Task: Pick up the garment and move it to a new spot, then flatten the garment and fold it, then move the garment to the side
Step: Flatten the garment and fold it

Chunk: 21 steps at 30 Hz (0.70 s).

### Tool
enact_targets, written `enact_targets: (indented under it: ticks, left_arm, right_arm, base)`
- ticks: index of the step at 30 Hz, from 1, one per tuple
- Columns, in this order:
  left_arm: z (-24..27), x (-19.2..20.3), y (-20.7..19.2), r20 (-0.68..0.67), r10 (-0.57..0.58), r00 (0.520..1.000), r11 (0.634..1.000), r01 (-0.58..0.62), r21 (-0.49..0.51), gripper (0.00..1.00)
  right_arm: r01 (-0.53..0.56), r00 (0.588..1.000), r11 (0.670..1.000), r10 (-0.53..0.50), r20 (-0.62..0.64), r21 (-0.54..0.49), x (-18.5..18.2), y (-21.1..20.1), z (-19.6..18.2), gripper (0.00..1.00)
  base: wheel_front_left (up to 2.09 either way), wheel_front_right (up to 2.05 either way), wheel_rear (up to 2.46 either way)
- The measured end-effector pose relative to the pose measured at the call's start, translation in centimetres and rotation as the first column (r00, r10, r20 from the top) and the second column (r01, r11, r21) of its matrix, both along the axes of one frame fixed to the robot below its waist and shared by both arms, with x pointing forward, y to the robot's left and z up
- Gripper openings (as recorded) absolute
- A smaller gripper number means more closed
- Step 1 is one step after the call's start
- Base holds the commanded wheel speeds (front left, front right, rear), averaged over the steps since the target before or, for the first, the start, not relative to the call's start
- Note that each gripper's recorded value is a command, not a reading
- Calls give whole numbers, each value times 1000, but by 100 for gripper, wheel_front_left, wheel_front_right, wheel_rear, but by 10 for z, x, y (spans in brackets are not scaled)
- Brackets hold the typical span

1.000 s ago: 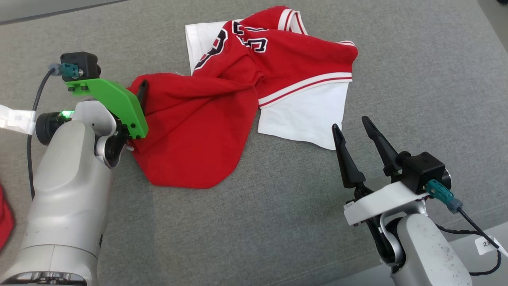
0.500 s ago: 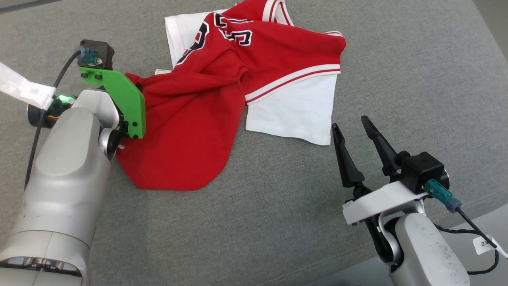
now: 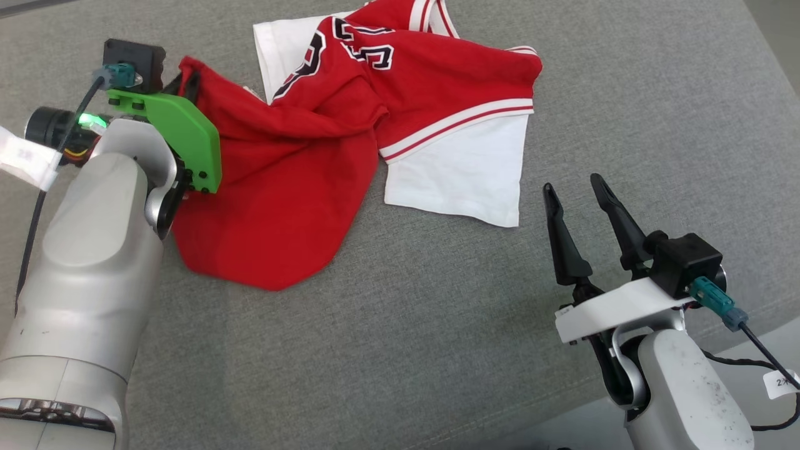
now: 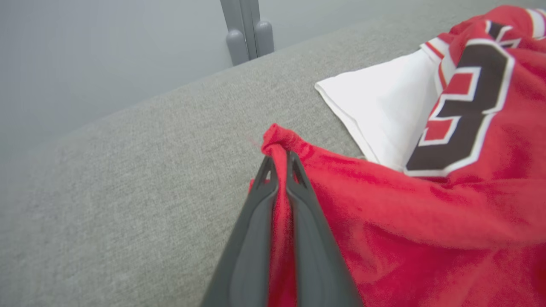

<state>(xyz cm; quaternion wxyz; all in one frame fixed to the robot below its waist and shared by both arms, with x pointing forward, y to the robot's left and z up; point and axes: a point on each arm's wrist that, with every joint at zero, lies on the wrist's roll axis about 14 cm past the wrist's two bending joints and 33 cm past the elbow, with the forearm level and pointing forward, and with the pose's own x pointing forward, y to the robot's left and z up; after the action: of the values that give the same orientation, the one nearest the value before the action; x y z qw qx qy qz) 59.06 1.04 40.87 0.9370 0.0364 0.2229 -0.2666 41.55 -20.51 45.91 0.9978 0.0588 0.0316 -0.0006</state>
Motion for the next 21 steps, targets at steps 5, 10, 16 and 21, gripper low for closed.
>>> enact_targets:
  ticks: [5,10,16,21]
  left_arm:
    - [50,-5,-9,212,-8,977,991,37,-132,0]
    - [62,-64,-28,311,-127,942,969,185,-163,0]
    - [48,-152,-30,284,-285,916,932,334,-143,0]
    - [28,-209,-31,175,-366,914,912,390,-131,0]
  right_arm:
    - [-1,1000,1000,1,22,3,1,1,7,100]
    - [-6,999,1000,6,44,6,-1,3,16,100]
    - [-36,996,999,35,79,10,-3,14,32,100]
    - [-61,993,998,59,103,18,-6,23,43,100]
  base:
    - [0,0,0]
    - [0,0,0]
    - [0,0,0]
    - [0,0,0]
